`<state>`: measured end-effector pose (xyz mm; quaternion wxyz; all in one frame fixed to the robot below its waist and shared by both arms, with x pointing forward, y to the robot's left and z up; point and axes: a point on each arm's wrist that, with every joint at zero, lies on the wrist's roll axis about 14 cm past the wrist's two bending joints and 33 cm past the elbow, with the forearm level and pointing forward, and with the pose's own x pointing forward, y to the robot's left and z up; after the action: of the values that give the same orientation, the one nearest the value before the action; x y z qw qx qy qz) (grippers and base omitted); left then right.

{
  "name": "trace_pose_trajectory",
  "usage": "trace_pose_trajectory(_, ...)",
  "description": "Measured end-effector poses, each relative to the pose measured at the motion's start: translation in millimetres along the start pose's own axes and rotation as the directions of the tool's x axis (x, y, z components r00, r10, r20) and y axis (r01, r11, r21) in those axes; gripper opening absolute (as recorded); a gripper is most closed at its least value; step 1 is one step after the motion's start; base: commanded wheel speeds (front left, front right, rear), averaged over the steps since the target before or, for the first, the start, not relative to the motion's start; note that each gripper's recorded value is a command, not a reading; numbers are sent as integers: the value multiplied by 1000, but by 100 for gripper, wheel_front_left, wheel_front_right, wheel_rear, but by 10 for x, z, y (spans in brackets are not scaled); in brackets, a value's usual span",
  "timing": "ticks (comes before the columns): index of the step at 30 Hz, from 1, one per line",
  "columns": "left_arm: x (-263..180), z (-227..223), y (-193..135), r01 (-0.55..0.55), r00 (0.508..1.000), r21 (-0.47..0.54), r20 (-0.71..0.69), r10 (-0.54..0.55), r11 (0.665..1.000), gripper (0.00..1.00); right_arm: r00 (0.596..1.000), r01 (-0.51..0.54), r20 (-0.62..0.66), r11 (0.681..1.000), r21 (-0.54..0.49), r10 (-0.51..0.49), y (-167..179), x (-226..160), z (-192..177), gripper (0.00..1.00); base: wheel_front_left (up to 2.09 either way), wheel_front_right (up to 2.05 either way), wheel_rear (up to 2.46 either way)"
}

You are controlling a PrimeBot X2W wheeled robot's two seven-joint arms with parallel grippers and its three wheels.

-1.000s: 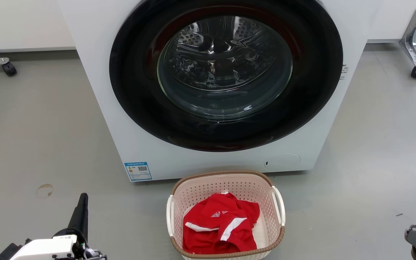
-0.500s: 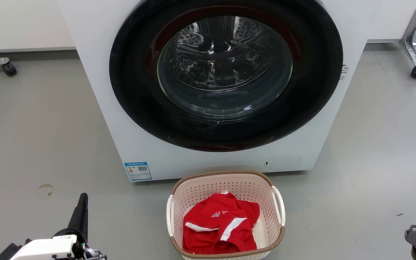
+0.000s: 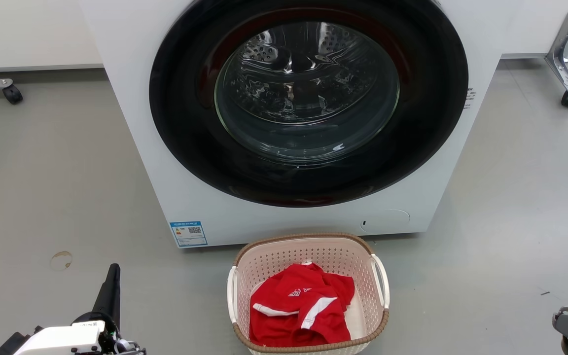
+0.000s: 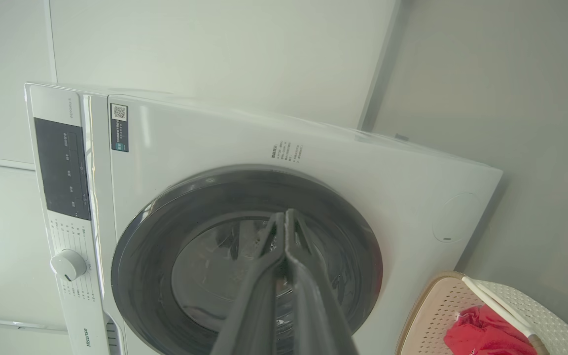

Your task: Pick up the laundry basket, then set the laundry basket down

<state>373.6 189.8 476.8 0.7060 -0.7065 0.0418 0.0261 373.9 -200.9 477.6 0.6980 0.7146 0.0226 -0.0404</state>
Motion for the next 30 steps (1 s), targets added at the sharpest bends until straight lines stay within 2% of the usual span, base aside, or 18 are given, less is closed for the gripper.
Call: trace_pose_trajectory(30, 0, -2, 0, 0, 1000, -2, 0, 0, 1000, 0, 1000, 0, 0, 1000, 0, 0, 0, 0, -1, 0, 0, 0, 0)
